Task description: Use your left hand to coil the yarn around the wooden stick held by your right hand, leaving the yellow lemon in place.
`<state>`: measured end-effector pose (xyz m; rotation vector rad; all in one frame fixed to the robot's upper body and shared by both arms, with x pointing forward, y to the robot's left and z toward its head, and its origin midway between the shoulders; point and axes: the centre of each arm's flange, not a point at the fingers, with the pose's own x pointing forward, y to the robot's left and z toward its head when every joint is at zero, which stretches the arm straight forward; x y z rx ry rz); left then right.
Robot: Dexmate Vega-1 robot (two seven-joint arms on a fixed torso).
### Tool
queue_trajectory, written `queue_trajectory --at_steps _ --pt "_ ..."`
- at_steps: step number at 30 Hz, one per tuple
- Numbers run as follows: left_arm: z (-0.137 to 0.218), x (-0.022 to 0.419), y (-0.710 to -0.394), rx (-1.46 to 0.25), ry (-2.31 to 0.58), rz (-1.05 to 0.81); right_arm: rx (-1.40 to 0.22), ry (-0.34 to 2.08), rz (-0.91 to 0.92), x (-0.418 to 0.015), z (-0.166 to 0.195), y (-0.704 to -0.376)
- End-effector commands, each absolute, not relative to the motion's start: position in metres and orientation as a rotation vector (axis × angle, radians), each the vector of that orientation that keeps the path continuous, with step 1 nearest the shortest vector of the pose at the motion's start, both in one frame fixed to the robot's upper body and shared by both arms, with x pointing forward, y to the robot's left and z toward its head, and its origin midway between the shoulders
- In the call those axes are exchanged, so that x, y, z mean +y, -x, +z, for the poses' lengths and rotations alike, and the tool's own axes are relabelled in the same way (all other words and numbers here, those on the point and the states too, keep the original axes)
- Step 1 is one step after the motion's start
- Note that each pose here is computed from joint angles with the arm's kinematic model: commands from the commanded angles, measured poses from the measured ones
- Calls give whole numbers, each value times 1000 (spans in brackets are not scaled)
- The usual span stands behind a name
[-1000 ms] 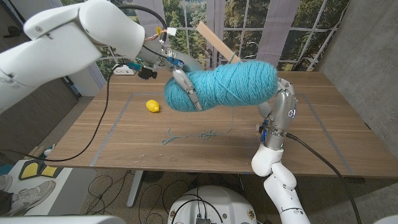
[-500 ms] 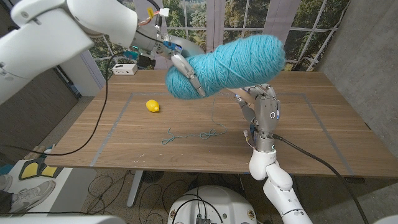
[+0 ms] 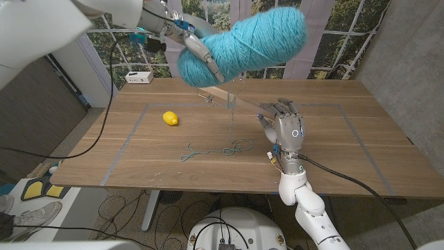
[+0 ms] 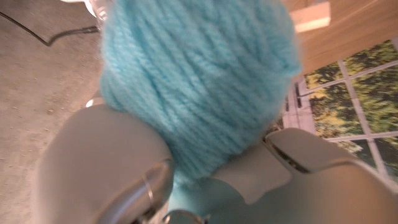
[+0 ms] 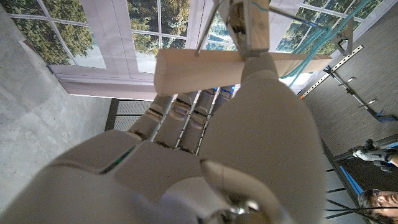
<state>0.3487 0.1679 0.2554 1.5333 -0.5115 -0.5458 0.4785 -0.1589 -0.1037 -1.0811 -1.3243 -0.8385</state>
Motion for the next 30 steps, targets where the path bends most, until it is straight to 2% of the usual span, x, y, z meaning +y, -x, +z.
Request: queue_trajectory --at_steps 1,9,13,19,22,24,27,30 --pt "296 197 -342 -481 -1478 -317 -1355 1162 -806 -150 -115 -474" --pt "318 210 -332 -452 -1466 -138 -1370 1173 -771 -145 -121 -472" --pt "326 208 -324 -422 -1520 28 -1373 1172 -753 -143 -124 -473" --pt "327 201 -323 -362 -1576 119 -1384 1165 -726 -139 -127 -473" --pt "326 192 -318 -326 -1700 350 -1399 1157 -711 -137 -127 -471" --pt "327 196 -320 -280 -1672 351 -1414 1146 -698 -135 -126 -467" --pt "326 197 -317 -315 -1674 378 -1439 1132 -681 -133 -124 -461" --pt "327 196 -314 -301 -1754 555 -1464 1090 -653 -131 -122 -453"
